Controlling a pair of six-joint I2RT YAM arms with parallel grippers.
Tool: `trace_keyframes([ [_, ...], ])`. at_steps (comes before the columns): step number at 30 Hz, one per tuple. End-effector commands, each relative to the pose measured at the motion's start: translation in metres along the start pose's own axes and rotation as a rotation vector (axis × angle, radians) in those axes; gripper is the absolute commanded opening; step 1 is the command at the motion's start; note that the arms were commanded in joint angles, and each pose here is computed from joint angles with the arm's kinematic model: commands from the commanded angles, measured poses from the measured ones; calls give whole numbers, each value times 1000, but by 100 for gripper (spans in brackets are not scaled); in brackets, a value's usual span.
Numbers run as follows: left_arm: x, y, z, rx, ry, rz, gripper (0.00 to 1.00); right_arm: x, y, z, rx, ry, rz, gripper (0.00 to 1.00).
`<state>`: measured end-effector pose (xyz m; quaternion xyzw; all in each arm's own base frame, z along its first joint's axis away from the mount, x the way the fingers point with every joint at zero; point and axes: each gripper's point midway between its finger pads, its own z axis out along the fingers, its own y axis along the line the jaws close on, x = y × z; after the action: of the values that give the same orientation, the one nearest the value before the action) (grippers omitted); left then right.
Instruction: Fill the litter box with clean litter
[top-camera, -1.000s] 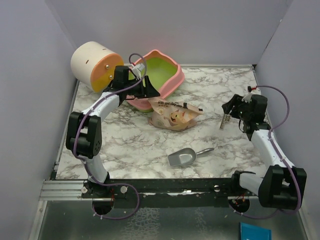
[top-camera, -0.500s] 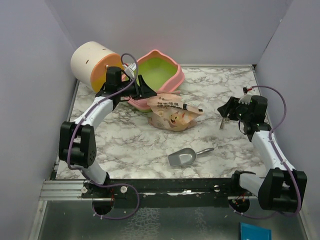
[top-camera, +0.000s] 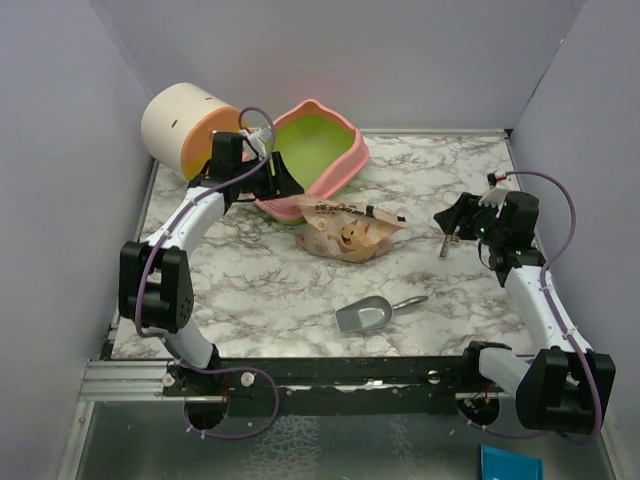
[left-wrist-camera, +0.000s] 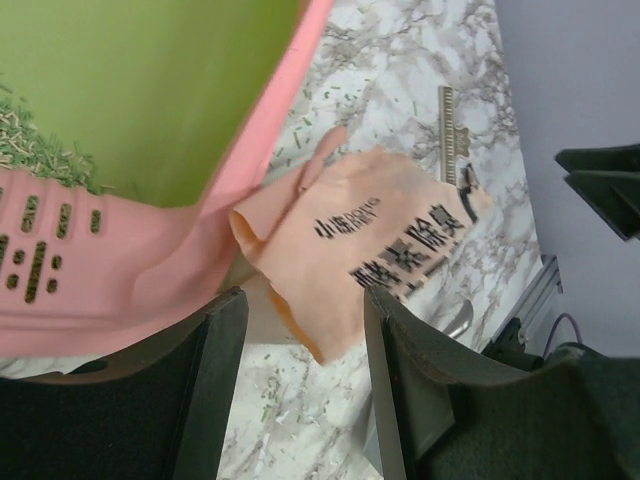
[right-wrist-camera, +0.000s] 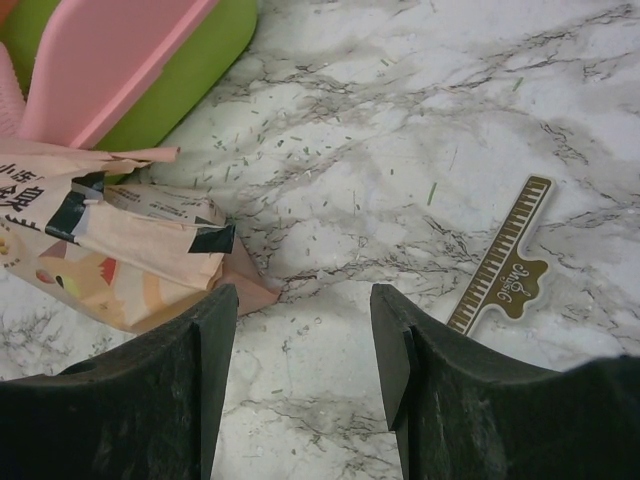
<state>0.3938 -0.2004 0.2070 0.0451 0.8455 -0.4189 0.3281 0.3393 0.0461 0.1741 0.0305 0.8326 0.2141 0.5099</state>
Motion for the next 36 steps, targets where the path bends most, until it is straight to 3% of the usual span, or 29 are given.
trace_keyframes([
  [1,10,31,25,-61,91,-40,52,-10,10,-6,-36,-30,-34,57],
  [4,13,26,33,-2,112,-76,51,-13,10,-7,-30,-35,-39,56],
  [13,-13,-17,40,232,13,-130,50,-11,11,-4,-45,-23,-35,56],
  [22,-13,-48,39,405,52,-160,49,-10,11,-3,-46,-24,-35,56],
  [32,-13,-75,43,463,59,31,42,-16,44,-3,-205,-14,-95,54],
  [36,-13,-82,44,426,70,179,31,-21,75,-5,-317,16,-145,53],
])
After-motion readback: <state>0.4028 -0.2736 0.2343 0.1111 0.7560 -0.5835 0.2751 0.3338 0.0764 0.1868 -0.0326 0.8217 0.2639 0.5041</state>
